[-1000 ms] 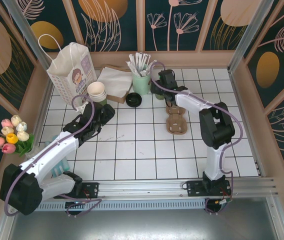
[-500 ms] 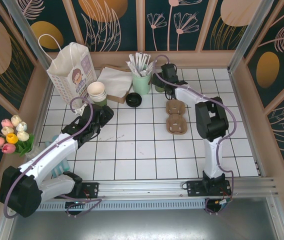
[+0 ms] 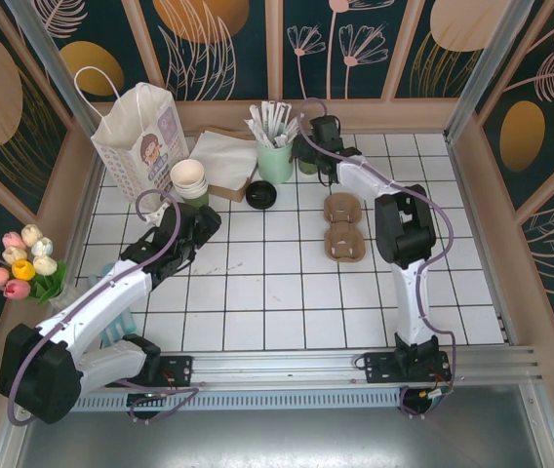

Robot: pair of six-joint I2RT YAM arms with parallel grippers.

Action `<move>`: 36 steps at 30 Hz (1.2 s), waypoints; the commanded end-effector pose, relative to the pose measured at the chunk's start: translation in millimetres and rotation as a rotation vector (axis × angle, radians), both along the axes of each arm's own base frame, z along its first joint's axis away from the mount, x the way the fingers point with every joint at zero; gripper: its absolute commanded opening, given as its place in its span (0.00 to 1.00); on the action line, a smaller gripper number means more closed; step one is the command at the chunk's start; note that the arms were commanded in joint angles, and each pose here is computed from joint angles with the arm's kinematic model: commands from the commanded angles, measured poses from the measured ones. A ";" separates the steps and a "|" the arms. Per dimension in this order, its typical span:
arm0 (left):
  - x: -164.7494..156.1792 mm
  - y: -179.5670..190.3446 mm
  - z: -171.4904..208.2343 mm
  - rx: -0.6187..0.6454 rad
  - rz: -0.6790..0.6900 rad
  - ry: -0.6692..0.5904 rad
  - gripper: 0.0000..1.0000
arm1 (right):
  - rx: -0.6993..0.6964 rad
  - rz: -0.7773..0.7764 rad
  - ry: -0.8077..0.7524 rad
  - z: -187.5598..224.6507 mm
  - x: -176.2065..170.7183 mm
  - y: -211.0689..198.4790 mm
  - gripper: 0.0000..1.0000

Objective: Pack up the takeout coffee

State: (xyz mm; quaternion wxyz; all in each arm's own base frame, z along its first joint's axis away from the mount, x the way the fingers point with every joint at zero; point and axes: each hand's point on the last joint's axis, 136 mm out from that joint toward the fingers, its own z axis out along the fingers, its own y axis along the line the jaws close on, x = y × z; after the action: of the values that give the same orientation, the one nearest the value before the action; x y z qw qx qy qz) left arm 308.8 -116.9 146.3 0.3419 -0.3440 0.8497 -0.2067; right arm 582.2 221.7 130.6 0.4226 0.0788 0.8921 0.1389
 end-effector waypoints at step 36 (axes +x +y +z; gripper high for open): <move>8.8 -4.8 5.8 -0.031 -0.015 -0.020 0.98 | 0.008 0.019 0.106 16.3 10.2 -3.4 0.96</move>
State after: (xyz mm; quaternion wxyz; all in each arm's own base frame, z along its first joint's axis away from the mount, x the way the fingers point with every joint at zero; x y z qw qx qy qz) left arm 311.6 -120.8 144.4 0.3345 -0.3425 0.8510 -0.2161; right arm 590.8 215.4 130.9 0.3627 0.0915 0.9169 0.1390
